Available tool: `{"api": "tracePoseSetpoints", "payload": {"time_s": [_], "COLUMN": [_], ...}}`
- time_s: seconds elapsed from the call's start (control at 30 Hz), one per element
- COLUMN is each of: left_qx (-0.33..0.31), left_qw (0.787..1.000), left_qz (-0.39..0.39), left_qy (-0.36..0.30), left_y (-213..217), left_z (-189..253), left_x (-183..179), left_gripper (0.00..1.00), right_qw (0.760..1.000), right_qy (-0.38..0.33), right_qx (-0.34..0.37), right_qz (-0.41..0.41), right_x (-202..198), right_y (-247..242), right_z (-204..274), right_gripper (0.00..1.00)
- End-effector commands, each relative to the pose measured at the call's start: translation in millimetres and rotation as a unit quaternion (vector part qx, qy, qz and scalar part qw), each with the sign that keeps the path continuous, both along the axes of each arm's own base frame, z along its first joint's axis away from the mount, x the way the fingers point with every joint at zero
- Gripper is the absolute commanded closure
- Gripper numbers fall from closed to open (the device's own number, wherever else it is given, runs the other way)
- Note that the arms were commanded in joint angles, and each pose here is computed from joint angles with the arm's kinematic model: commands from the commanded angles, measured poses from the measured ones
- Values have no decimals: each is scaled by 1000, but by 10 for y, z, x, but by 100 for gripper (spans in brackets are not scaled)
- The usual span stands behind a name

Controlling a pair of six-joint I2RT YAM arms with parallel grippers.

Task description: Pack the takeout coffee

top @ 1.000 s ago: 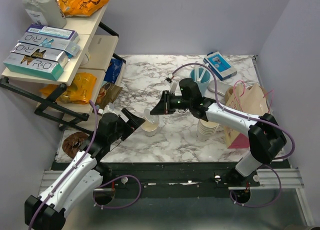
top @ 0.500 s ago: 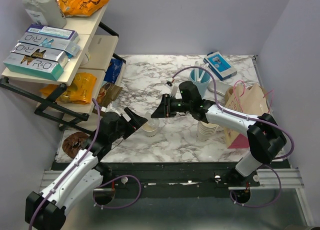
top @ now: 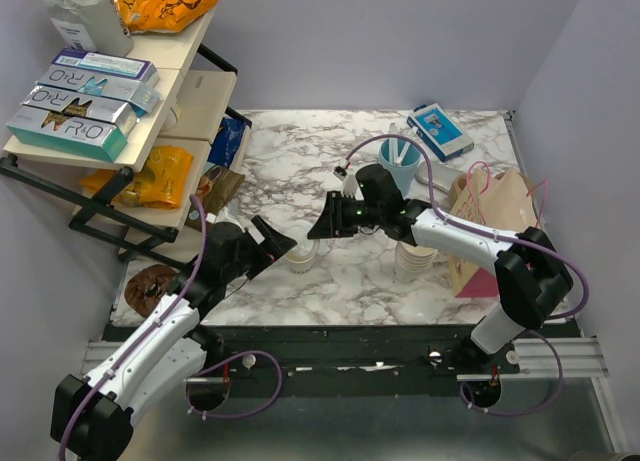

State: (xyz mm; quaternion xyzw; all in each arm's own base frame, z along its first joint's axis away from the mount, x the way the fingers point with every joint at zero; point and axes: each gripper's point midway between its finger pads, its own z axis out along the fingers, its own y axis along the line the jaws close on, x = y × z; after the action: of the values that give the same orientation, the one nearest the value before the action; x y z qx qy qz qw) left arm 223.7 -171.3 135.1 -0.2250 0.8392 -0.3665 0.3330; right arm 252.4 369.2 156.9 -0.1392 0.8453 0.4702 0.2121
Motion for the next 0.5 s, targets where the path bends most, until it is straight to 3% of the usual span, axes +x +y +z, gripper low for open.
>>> {"api": "tracePoseSetpoints", "payload": {"time_s": [0.0,0.47], "left_qx": [-6,-8], "left_qw": [1000,1000], "left_qz": [-10,-7], "left_qy": [-15,-8], "left_y": [-42,-84], "left_z": [81,68], "left_x": [41,127], "left_gripper": [1,1], "right_qw": [999,999], "right_qy": [-24,-20], "right_qx": [-18,-41], "right_qz": [-14,-7], "right_x": [78,91], "right_y": [-61,-76], "right_z": [90,-3], "right_gripper": [60,56]}}
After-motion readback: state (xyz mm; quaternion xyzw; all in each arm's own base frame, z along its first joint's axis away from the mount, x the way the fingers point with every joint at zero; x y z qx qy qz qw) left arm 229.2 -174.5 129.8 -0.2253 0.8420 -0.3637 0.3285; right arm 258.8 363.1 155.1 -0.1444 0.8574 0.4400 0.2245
